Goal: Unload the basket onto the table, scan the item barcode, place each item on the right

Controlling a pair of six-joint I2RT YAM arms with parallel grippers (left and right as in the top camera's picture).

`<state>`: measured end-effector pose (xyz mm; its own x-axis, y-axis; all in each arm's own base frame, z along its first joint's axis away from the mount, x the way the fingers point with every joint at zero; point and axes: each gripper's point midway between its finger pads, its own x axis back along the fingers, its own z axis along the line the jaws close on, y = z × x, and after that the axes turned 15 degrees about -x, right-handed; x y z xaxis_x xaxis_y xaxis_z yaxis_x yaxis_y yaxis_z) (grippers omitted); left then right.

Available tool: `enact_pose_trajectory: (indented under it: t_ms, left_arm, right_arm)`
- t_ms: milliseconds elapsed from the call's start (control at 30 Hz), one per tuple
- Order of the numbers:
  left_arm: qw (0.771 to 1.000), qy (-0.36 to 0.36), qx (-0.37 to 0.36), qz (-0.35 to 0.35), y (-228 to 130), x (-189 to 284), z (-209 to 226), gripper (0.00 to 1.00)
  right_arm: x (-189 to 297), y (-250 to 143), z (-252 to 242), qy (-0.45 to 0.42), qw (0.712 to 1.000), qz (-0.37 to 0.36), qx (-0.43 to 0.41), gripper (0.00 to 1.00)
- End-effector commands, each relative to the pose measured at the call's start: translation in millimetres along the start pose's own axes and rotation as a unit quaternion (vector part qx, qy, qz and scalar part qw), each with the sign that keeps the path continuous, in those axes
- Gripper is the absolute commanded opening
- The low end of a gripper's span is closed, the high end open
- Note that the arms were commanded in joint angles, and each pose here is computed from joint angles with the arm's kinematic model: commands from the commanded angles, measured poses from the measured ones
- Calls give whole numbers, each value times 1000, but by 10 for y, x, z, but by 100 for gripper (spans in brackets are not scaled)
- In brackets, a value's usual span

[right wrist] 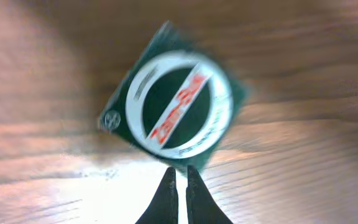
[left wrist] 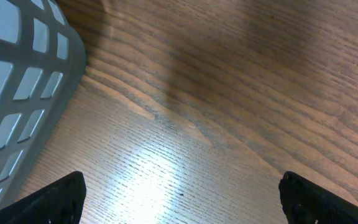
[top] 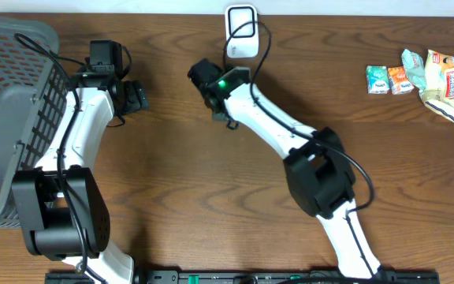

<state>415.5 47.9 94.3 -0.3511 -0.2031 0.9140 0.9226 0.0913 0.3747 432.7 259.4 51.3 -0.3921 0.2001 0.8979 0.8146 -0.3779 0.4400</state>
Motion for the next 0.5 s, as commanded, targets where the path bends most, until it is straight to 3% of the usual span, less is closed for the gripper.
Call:
enact_pose_trajectory:
  t_ms: [0,100,300,467]
  left_arm:
    - [1000,3,-7,3,-23,-13,8,97]
    - [1000,3,-7,3,-23,-13,8,98]
    - [1000,3,-7,3,-22,-13,8,98]
    - [1000,3,-7,3,-22,-13,9,98]
  right_arm:
    - [447,352,-25,29,997,-51,-52,1]
    - [574,457,49,56,994,-64,-67,7]
    - [485,476,207,79,991,-69,-77,41]
    - [250,458,400,96,989,-77,-76,49]
